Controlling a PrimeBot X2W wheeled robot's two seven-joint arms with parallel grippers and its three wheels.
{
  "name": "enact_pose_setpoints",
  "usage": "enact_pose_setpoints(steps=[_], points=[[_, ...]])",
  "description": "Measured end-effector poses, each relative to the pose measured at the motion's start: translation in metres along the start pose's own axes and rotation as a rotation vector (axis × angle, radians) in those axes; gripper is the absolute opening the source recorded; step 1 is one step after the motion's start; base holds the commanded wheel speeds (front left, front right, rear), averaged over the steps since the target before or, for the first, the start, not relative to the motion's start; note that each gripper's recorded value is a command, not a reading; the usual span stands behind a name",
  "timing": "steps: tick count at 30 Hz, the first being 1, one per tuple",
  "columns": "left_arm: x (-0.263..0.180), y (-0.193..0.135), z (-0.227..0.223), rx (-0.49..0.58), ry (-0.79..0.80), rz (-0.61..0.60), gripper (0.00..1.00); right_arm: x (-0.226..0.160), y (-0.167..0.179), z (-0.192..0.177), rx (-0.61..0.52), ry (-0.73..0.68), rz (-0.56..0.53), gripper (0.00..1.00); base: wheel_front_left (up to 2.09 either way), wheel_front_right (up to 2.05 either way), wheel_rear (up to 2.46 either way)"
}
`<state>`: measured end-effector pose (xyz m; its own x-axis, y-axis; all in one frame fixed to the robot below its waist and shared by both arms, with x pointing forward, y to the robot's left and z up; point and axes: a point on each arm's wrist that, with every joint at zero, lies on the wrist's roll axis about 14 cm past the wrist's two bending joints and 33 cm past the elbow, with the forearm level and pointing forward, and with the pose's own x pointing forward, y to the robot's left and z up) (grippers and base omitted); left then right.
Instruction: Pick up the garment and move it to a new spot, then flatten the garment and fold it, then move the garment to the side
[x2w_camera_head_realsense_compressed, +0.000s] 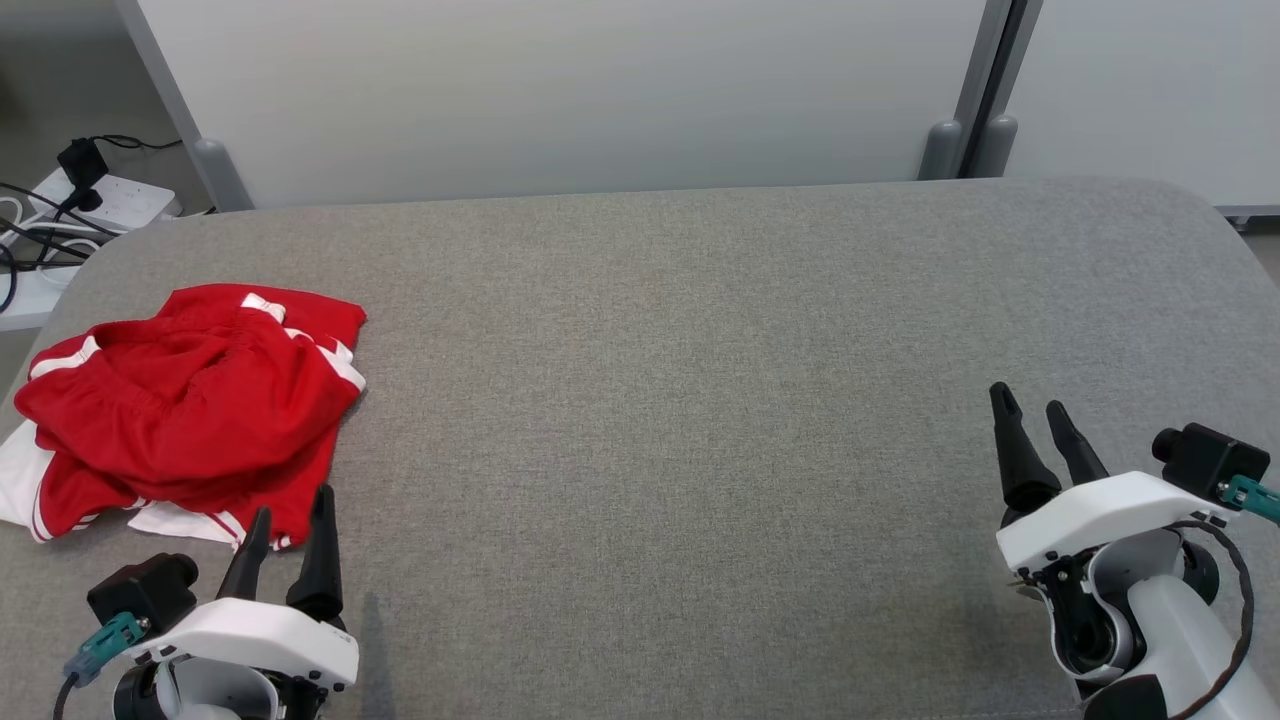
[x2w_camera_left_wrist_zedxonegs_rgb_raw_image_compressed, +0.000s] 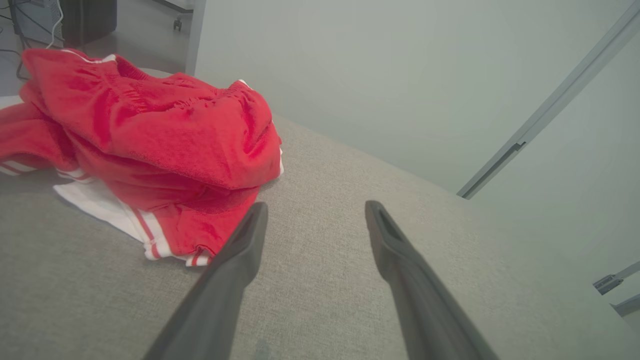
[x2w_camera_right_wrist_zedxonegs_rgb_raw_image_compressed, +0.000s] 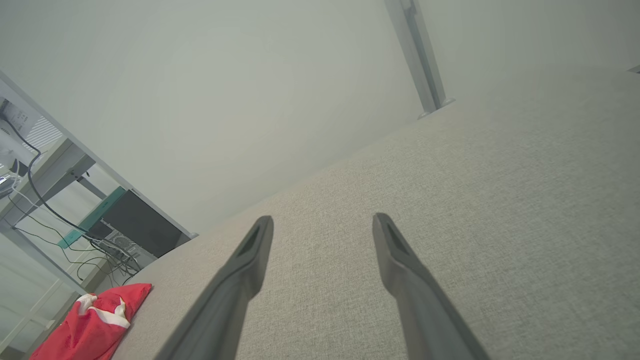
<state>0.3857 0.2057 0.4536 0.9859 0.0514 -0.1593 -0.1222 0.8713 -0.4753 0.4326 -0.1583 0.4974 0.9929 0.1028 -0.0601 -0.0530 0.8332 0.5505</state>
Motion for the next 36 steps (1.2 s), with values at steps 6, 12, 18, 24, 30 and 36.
enact_pose_setpoints(steps=[6,12,18,24,30,36], points=[[0.003,-0.002,0.003,0.090,-0.012,-0.010,1.00,0.004,0.003,0.004,-0.076,-0.013,0.013,1.00,0.00,0.00,0.00],[0.007,-0.006,0.011,0.161,-0.040,-0.022,1.00,0.010,0.011,0.013,-0.157,-0.036,0.038,1.00,0.00,0.00,0.00],[0.009,-0.004,0.017,0.228,-0.063,-0.015,1.00,0.012,0.011,0.010,-0.239,-0.025,0.048,1.00,0.00,0.00,0.00],[0.013,-0.005,0.024,0.294,-0.086,-0.022,1.00,0.018,0.019,0.018,-0.316,-0.050,0.075,1.00,0.00,0.00,0.00],[0.015,-0.003,0.031,0.360,-0.109,-0.010,1.00,0.019,0.014,0.020,-0.384,-0.053,0.069,1.00,0.00,0.00,0.00],[0.014,-0.001,0.029,0.433,-0.105,-0.011,1.00,0.023,0.014,0.032,-0.471,-0.081,0.074,1.00,0.00,0.00,0.00]])
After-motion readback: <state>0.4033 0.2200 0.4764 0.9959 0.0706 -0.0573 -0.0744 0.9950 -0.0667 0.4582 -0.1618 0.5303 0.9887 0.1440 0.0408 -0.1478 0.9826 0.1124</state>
